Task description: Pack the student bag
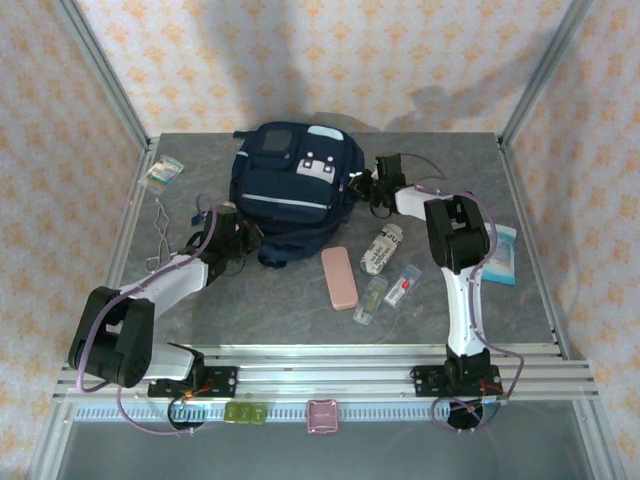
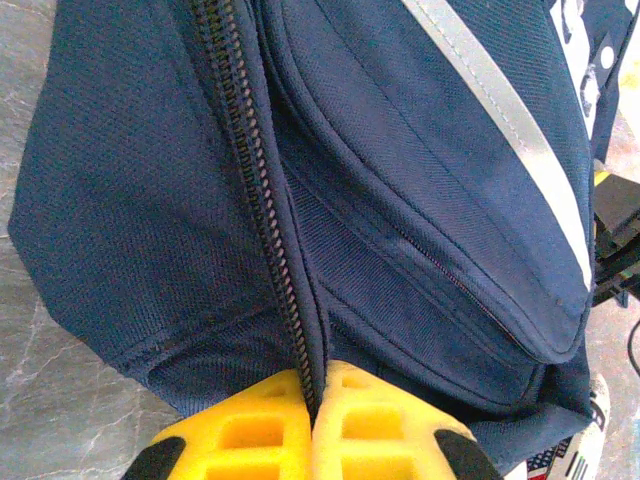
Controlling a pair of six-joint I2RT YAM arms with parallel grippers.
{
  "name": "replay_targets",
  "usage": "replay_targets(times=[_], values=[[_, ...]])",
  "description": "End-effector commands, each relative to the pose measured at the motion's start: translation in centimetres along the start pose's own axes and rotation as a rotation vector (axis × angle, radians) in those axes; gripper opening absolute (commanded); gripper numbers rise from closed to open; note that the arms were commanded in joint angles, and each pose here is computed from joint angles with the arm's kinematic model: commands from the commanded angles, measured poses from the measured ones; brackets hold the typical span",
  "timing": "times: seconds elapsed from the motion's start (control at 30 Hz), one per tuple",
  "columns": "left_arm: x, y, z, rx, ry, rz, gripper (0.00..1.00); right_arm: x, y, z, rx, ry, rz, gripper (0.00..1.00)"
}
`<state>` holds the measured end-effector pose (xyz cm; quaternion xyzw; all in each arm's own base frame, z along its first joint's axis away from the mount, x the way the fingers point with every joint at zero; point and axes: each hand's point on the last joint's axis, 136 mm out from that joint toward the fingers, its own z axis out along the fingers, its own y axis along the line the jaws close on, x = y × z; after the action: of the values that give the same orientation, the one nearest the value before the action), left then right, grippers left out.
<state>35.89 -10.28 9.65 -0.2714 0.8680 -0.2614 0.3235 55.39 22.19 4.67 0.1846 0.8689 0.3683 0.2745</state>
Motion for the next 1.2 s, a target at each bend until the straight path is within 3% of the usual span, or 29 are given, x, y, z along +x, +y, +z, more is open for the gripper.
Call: replay_targets(times=[0.0,0.3,0.57,0.9,1.17], values=[[-2.0,-1.7,-0.4,0.03,-0.044,0.034,0.0,-0.5,2.5,-1.8,-0.077,-0.021,-0.015,0.0],[-6.9,-1.7,-0.2,-0.016,-0.127,0.047,0.0,0.2,5.0,-10.8,-0.14,-0.11,-0.011,0.0],[-12.5,-3.5,2.3,-0.053,-0.184,0.094,0.0,2.5,7.6,-17.6,-0.233,-0.151,-0.03,0.0],[-14.2,-4.7,3.6,-0.032,-0.214,0.105,0.0,9.0,6.7,-17.8,-0.19,-0.032,-0.099,0.0],[-15.7,-5.8,4.1,-0.017,-0.242,0.155,0.0,11.9,7.8,-17.6,-0.197,0.011,-0.143,0.0]])
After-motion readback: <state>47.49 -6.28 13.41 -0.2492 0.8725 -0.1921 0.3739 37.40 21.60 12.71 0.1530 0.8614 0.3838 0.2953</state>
